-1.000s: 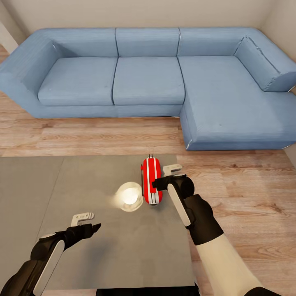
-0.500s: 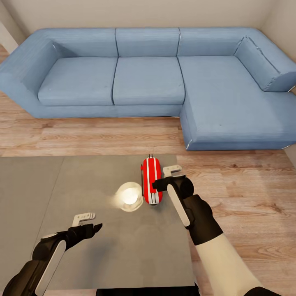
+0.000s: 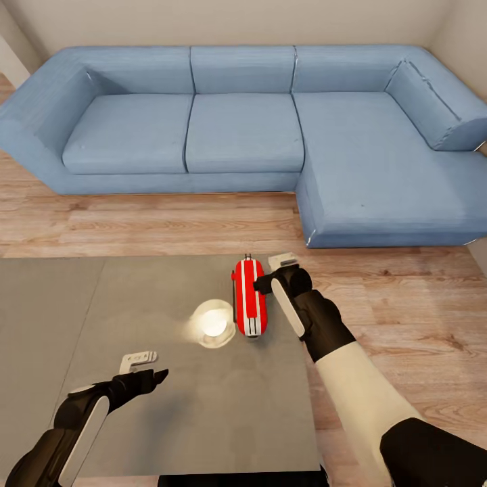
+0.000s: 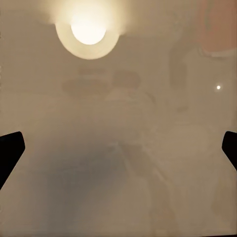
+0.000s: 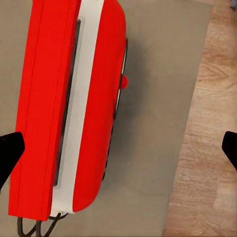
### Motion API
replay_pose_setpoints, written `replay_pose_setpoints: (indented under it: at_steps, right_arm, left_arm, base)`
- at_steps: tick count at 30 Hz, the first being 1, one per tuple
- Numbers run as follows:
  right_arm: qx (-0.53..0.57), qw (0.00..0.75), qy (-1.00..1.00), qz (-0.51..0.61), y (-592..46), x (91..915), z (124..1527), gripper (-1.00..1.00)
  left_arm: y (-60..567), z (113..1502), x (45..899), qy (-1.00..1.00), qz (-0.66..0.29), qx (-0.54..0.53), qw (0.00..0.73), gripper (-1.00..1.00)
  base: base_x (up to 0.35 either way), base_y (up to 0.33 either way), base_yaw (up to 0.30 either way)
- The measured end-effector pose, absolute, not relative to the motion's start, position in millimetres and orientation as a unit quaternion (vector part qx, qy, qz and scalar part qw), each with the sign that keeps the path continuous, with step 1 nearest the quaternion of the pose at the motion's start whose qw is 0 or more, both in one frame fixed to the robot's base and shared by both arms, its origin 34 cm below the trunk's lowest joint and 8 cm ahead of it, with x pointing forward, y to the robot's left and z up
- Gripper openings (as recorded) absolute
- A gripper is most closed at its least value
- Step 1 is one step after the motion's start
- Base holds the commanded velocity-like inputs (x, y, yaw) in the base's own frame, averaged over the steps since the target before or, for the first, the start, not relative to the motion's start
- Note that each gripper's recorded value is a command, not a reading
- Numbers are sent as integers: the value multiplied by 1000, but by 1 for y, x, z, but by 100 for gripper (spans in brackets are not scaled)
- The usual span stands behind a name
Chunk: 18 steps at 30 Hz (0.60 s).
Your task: Turn on the radio receiver that's on the table in the living room.
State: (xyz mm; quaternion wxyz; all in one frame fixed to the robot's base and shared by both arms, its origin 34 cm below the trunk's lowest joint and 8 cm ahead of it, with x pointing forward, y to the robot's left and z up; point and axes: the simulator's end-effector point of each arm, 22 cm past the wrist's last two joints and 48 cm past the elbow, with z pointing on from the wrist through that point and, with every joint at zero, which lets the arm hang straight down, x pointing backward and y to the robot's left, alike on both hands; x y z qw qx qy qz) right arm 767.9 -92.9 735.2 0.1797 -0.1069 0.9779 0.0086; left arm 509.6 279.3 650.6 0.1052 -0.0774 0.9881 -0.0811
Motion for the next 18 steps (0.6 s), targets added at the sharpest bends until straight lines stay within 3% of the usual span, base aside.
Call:
replay_pose_setpoints:
  at_steps: [18]
  right_arm:
    - [-60,171,981,66,-74,794,723,100]
  left_arm:
    - [278,650,510,988,-82,-78,105,100]
  base:
    - [0,0,0]
